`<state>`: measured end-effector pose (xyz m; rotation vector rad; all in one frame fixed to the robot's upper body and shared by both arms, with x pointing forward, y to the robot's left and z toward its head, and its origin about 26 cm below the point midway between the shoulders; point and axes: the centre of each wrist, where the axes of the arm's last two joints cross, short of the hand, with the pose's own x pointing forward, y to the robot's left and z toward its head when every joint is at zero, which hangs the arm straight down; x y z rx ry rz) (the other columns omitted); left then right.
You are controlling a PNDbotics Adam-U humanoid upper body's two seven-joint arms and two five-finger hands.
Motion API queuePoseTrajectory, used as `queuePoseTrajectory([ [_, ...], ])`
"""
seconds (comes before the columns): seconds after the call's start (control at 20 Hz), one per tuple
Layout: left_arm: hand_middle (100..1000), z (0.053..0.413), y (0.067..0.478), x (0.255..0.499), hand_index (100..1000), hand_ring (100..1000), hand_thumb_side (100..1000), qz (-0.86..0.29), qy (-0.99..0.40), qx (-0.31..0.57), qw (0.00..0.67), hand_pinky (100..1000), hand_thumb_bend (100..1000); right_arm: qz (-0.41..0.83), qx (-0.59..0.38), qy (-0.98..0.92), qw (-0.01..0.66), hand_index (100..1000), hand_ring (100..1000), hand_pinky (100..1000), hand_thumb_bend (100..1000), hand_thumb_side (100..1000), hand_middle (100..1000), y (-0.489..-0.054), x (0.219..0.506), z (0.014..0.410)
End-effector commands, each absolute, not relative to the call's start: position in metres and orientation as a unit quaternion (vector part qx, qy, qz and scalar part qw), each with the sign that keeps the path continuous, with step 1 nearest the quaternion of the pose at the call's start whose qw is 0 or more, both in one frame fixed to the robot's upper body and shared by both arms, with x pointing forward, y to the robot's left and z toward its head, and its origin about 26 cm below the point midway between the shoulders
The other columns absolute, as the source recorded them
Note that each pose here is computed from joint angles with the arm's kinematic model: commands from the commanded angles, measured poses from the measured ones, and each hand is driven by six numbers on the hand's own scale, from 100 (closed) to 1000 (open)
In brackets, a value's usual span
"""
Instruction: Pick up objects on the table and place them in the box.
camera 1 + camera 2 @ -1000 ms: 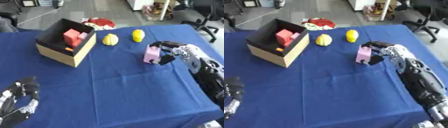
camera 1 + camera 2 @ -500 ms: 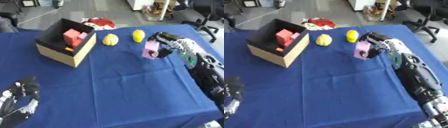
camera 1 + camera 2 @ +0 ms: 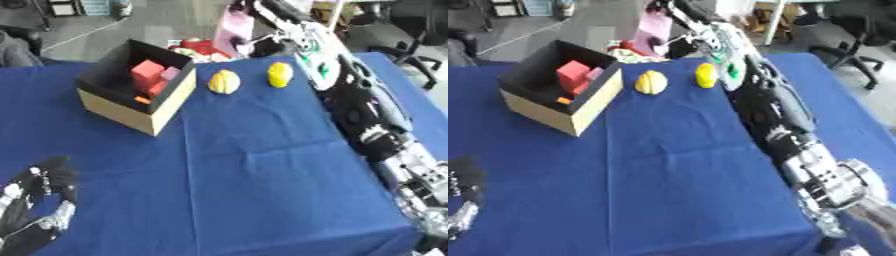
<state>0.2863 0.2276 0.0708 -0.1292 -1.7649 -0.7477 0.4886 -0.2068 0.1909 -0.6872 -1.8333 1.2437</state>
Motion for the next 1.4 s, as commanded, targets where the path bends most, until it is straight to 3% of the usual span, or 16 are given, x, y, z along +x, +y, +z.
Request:
queuePoseTrajectory([
  [0.05,664,0.08,0.221,0.289,867,654,169,-0.328,-0.762,-0.068,0.555,735,100,0.502,-0.267,-0.723,0.393,786,569,784,100,100,522,-0.176,0.496,0.188],
  [0.2,664,0.084,0.217,0.291,866,654,168,-0.333,-0.764,-0.075,0.547,735,100,0.512,-0.283,-0.703,0.405,860,596,791,100,118,578,-0.152,0.498,0.172],
  [0.25,663,0.085,0.216,0.291,866,653,168,-0.334,-0.765,-0.078,0.545,735,100,0.513,-0.292,-0.696,0.409,885,615,796,100,188,607,-0.146,0.497,0.166],
  [0.35,663,0.086,0.214,0.292,866,653,168,-0.336,-0.767,-0.081,0.541,734,100,0.522,-0.318,-0.678,0.408,976,760,864,198,378,792,-0.135,0.496,0.156],
  [0.4,663,0.087,0.213,0.292,866,653,170,-0.336,-0.767,-0.082,0.54,734,100,0.532,-0.328,-0.667,0.405,1000,826,905,247,411,874,-0.13,0.495,0.153],
  [0.55,663,0.088,0.213,0.293,866,653,172,-0.337,-0.767,-0.081,0.54,734,100,0.554,-0.358,-0.651,0.375,1000,873,932,316,430,941,-0.123,0.493,0.156],
  [1.0,662,0.088,0.216,0.293,866,652,178,-0.338,-0.766,-0.074,0.541,734,100,0.525,-0.368,-0.685,0.346,997,835,911,229,391,914,-0.132,0.493,0.194],
  [1.1,662,0.088,0.217,0.293,866,652,178,-0.338,-0.766,-0.073,0.542,734,100,0.501,-0.36,-0.701,0.357,989,817,902,186,353,896,-0.14,0.494,0.202],
  [1.15,662,0.088,0.217,0.293,866,652,178,-0.338,-0.766,-0.072,0.542,734,100,0.489,-0.362,-0.705,0.364,985,810,899,100,262,888,-0.145,0.495,0.207],
  [1.2,662,0.089,0.217,0.293,865,652,177,-0.338,-0.766,-0.07,0.541,734,100,0.476,-0.368,-0.707,0.371,984,809,898,140,267,885,-0.152,0.496,0.212],
  [1.25,662,0.089,0.218,0.293,865,651,178,-0.338,-0.767,-0.069,0.541,734,100,0.461,-0.378,-0.705,0.384,979,800,894,105,214,875,-0.16,0.497,0.215],
  [1.4,661,0.089,0.219,0.293,865,651,178,-0.338,-0.767,-0.067,0.541,734,100,0.415,-0.413,-0.679,0.442,977,792,892,100,210,866,-0.189,0.503,0.213],
])
